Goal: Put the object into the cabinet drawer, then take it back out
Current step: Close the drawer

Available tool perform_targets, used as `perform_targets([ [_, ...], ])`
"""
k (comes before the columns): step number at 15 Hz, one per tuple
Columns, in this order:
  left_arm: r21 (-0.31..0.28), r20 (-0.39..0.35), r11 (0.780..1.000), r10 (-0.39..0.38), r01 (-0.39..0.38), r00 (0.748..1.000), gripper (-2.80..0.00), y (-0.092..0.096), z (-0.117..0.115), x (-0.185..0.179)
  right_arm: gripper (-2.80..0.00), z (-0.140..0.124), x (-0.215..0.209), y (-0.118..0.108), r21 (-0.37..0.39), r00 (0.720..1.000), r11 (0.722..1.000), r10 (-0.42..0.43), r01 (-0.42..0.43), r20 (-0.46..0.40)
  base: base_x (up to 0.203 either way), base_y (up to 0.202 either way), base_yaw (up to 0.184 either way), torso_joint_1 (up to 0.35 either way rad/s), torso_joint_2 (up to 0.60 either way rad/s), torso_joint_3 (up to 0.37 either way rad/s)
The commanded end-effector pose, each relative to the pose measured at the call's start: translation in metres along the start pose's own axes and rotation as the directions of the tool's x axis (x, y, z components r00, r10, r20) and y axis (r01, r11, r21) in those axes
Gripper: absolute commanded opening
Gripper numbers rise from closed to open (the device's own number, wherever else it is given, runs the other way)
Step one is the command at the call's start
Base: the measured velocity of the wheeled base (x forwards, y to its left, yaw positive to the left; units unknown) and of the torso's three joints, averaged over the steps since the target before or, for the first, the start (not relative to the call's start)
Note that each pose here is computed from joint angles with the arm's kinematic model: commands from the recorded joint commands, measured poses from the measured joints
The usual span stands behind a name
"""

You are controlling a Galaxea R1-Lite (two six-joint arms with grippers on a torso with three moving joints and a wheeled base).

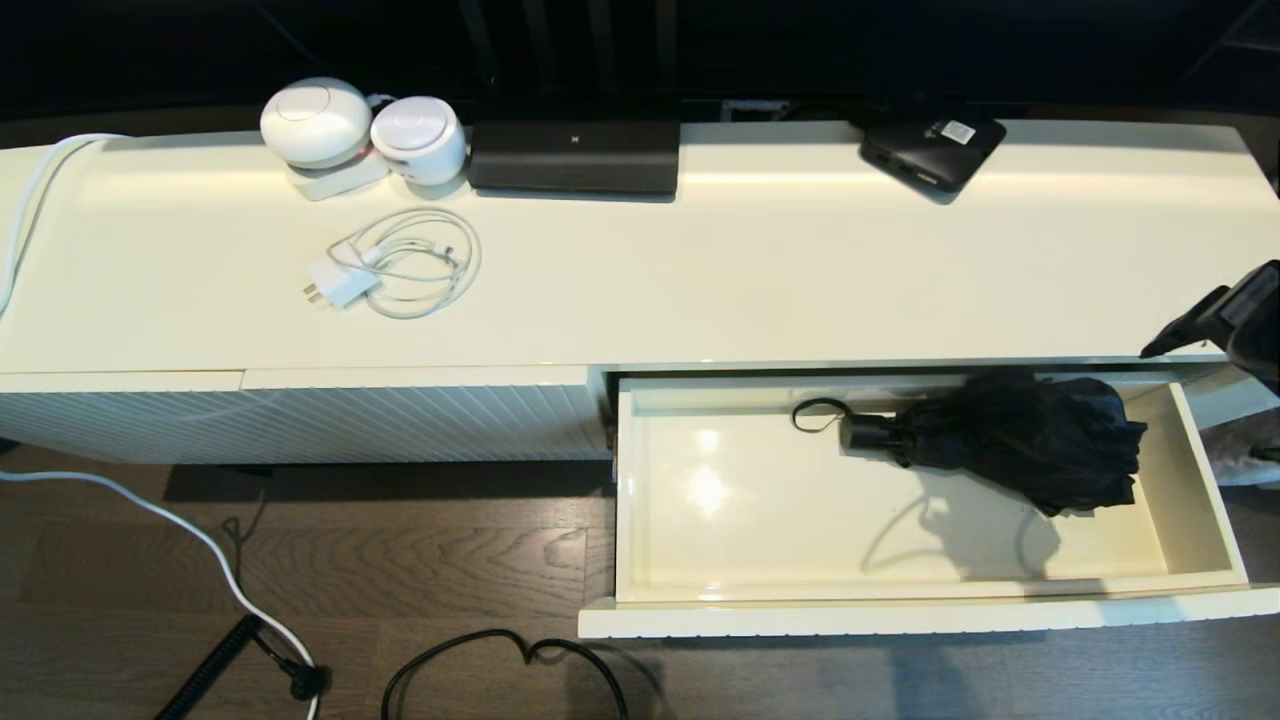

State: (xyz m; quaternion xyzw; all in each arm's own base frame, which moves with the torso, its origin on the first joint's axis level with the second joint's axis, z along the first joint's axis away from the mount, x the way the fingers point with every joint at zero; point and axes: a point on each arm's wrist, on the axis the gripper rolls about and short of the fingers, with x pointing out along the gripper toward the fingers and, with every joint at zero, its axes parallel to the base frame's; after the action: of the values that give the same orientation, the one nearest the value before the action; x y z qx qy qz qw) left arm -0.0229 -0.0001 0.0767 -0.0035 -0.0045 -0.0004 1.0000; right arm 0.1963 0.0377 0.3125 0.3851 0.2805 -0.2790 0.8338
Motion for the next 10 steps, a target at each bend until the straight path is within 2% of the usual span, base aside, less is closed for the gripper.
perform_targets([
  [1,-0.001,0.0,1.0,-0.001,0.001,1.0,-2.8,0.0,0.0,0.0,-2.8,-0.001,-0.017,-0.014,-0.039,1.0,0.999,0.017,-0.017,0.009,0.0,0.0,0.0,0.0,0.0,0.0],
  [3,-0.001,-0.001,1.0,-0.001,0.001,1.0,-2.8,0.0,0.0,0.0,-2.8,-0.013,-0.022,-0.035,-0.197,1.0,0.98,-0.003,-0.003,-0.029,0.0,0.0,0.0,0.0,0.0,0.0],
  [5,-0.001,-0.001,1.0,0.001,-0.001,1.0,-2.8,0.0,0.0,0.0,-2.8,-0.03,-0.017,-0.061,-0.393,0.996,0.919,-0.046,0.012,-0.077,0.0,0.0,0.0,0.0,0.0,0.0],
  [6,-0.001,0.0,1.0,0.0,0.0,1.0,-2.8,0.0,0.0,0.0,-2.8,-0.037,-0.017,-0.074,-0.492,0.992,0.87,-0.049,-0.013,-0.113,0.0,0.0,0.0,0.0,0.0,0.0],
  [7,-0.001,0.0,1.0,-0.001,0.001,1.0,-2.8,0.0,0.0,0.0,-2.8,-0.042,-0.019,-0.086,-0.577,0.985,0.814,-0.032,-0.073,-0.169,0.0,0.0,0.0,0.0,0.0,0.0],
  [8,-0.001,0.0,1.0,0.001,-0.001,1.0,-2.8,0.0,0.0,0.0,-2.8,-0.045,-0.023,-0.096,-0.622,0.975,0.771,-0.003,-0.139,-0.223,0.0,0.0,0.0,0.0,0.0,0.0],
  [10,-0.001,0.0,1.0,-0.001,0.001,1.0,-2.8,0.0,0.0,0.0,-2.8,-0.052,-0.031,-0.113,-0.682,0.938,0.671,0.056,-0.29,-0.343,0.0,0.0,0.0,0.0,0.0,0.0],
])
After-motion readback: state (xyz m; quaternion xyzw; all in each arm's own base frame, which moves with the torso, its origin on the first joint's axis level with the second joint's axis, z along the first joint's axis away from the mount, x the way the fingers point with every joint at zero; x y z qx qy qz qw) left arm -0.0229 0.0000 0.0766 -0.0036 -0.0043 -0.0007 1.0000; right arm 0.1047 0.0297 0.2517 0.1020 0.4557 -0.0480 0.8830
